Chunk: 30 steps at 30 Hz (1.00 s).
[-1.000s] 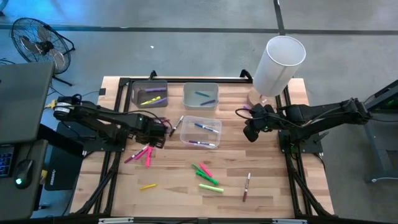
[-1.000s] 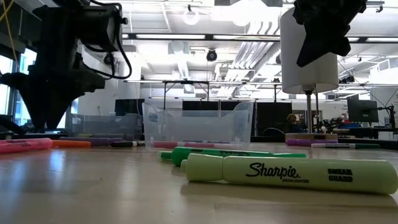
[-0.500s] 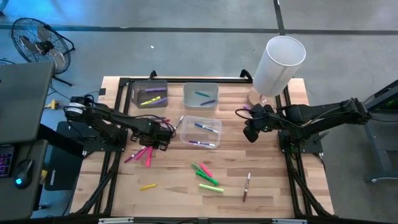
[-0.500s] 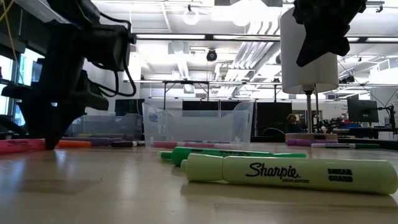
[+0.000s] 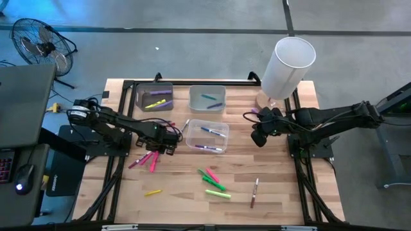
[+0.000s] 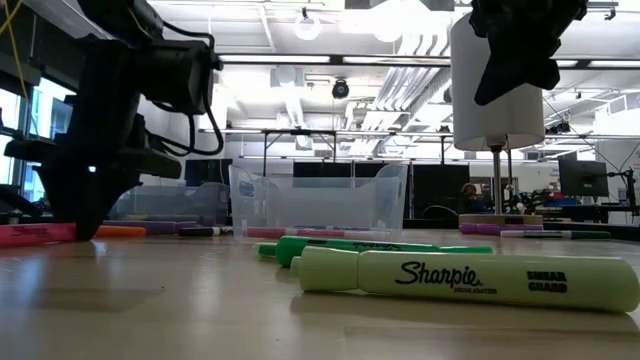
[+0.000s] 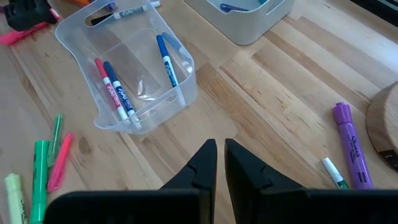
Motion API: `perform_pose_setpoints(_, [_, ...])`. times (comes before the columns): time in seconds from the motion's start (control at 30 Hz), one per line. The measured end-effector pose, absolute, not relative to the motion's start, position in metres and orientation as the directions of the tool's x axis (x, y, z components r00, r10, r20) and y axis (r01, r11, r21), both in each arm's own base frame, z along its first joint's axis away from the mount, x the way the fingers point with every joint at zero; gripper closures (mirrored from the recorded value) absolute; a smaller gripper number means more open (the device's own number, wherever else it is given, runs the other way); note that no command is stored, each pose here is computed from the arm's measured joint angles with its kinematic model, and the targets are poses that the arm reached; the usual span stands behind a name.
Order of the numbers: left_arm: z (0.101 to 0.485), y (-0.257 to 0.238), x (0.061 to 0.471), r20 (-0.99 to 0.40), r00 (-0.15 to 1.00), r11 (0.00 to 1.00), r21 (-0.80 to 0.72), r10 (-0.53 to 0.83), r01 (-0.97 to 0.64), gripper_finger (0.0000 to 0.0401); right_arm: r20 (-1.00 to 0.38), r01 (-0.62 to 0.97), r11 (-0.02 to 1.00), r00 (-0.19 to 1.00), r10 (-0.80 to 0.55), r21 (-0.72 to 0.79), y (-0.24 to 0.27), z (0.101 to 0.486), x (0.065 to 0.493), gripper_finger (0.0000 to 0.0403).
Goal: Pick & Place Markers
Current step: Put the pink highlighter into the black bin
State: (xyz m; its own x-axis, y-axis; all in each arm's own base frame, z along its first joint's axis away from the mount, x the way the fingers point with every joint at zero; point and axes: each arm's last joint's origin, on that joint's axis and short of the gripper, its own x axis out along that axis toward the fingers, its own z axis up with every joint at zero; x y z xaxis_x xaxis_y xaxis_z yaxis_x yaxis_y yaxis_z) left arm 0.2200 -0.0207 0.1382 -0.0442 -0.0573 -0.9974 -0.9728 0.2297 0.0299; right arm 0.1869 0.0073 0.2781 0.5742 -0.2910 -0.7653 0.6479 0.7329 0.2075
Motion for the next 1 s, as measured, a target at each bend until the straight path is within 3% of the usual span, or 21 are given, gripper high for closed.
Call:
perform_pose_setpoints(0.1, [0.138, -0.021, 0.22, -0.997, -0.043, 0.237, 0.029, -0.058, -0.971, 0.033, -0.764, 0.646, 0.735, 0.575, -0.292, 0.205, 0.007, 0.278, 0.187, 0.0382])
perform_pose_setpoints(0.33, [0.145, -0.029, 0.225, -0.997, -0.024, 0.313, -0.001, -0.075, -0.95, 0.0324, -0.761, 0.637, 0.744, 0.58, -0.291, 0.202, 0.007, 0.279, 0.187, 0.0382])
perform_pose_setpoints(0.5, [0.184, -0.042, 0.249, -0.981, 0.135, 0.459, -0.185, -0.142, -0.869, 0.0323, -0.758, 0.637, 0.743, 0.583, -0.291, 0.204, 0.007, 0.279, 0.188, 0.0382])
perform_pose_setpoints(0.63, [0.229, -0.036, 0.266, -0.961, 0.274, 0.605, -0.247, -0.049, -0.757, 0.0325, -0.753, 0.639, 0.742, 0.587, -0.297, 0.205, 0.007, 0.279, 0.188, 0.0382])
perform_pose_setpoints(0.73, [0.269, -0.022, 0.264, -0.959, 0.252, 0.694, -0.096, 0.127, -0.714, 0.0325, -0.75, 0.641, 0.74, 0.589, -0.303, 0.205, 0.007, 0.279, 0.188, 0.0382])
perform_pose_setpoints(0.87, [0.318, 0.005, 0.256, -0.896, 0.196, 0.793, 0.228, 0.398, -0.565, 0.0325, -0.744, 0.644, 0.735, 0.594, -0.308, 0.21, 0.007, 0.28, 0.189, 0.0382])
perform_pose_setpoints(1.0, [0.34, 0.039, 0.252, -0.821, 0.154, 0.791, 0.453, 0.55, -0.41, 0.0326, -0.733, 0.645, 0.731, 0.606, -0.31, 0.224, 0.007, 0.281, 0.19, 0.0383])
